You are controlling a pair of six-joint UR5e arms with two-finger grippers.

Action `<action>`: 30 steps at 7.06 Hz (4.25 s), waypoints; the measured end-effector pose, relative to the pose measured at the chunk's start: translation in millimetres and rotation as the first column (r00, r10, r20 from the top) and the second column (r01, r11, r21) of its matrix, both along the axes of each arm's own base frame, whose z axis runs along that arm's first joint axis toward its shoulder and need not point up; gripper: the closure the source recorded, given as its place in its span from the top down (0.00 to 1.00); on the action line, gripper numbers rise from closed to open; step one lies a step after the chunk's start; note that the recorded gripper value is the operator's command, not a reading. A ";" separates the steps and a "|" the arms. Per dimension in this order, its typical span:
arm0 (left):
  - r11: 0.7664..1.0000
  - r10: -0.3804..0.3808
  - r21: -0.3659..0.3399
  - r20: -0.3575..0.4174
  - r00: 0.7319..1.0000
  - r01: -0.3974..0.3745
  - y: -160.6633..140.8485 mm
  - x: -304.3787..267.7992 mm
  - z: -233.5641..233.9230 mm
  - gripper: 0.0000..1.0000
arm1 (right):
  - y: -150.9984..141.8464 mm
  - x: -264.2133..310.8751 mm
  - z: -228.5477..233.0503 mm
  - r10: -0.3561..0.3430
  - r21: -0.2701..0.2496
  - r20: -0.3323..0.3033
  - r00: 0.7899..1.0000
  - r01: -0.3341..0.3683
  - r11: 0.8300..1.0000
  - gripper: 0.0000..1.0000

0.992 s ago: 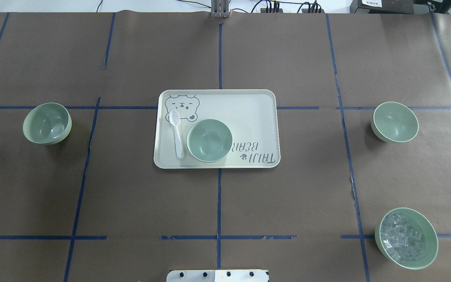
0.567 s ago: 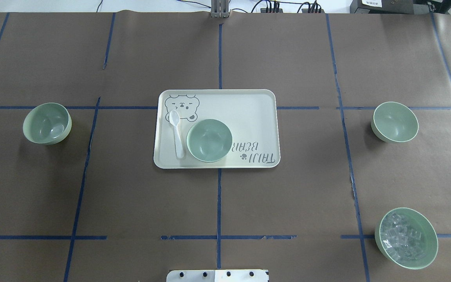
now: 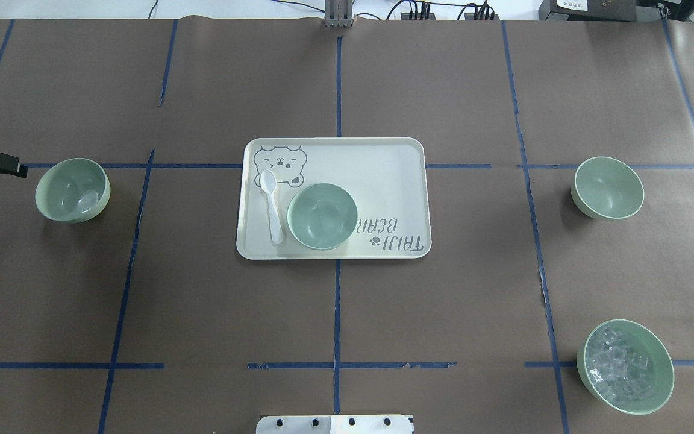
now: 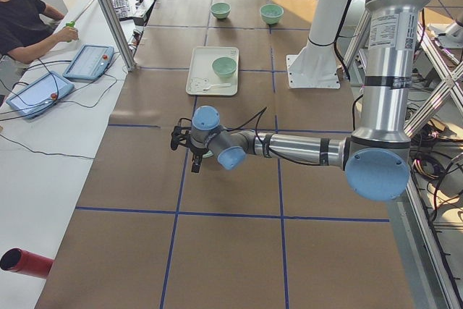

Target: Stack green bowls together

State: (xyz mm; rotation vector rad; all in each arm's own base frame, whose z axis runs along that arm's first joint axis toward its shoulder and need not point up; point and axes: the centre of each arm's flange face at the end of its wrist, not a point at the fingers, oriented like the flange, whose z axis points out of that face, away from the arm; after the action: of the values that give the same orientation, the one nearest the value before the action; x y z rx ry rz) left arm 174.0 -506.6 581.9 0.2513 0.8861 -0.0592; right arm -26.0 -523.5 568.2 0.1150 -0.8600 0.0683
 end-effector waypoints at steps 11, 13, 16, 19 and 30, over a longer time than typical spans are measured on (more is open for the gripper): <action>0.999 0.036 0.002 -0.066 0.997 -0.036 17.1 47.7 -30.9 0.00 | -16.4 -67.3 -21.3 -0.043 -0.031 0.005 0.999 0.043 0.999 1.00; 0.999 0.008 -0.051 -0.107 0.994 -0.014 5.9 33.5 -77.0 0.00 | -18.6 -92.3 -20.5 -0.058 -0.032 -0.033 0.998 0.057 0.998 1.00; 0.991 -0.070 -0.125 -0.159 0.985 0.051 -10.7 40.3 -142.4 0.00 | -13.3 -146.5 -3.6 -0.016 0.008 -0.055 0.998 0.017 1.000 1.00; 0.985 -0.095 -0.156 -0.160 0.983 0.070 -33.5 53.1 -196.5 0.00 | -5.8 -159.2 40.6 0.007 0.018 -0.028 1.000 -0.006 1.000 0.62; 0.950 -0.192 -0.288 -0.221 0.956 0.124 -6.0 198.6 -303.3 0.00 | -2.9 -157.5 -21.8 -0.104 0.030 0.189 0.976 0.100 0.995 0.00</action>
State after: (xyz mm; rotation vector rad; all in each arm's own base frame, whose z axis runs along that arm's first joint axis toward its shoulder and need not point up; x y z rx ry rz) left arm 372.6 -512.5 278.6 0.0579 1.0917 -0.3675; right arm -183.5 -526.4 546.4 0.0840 -1.0567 -0.0260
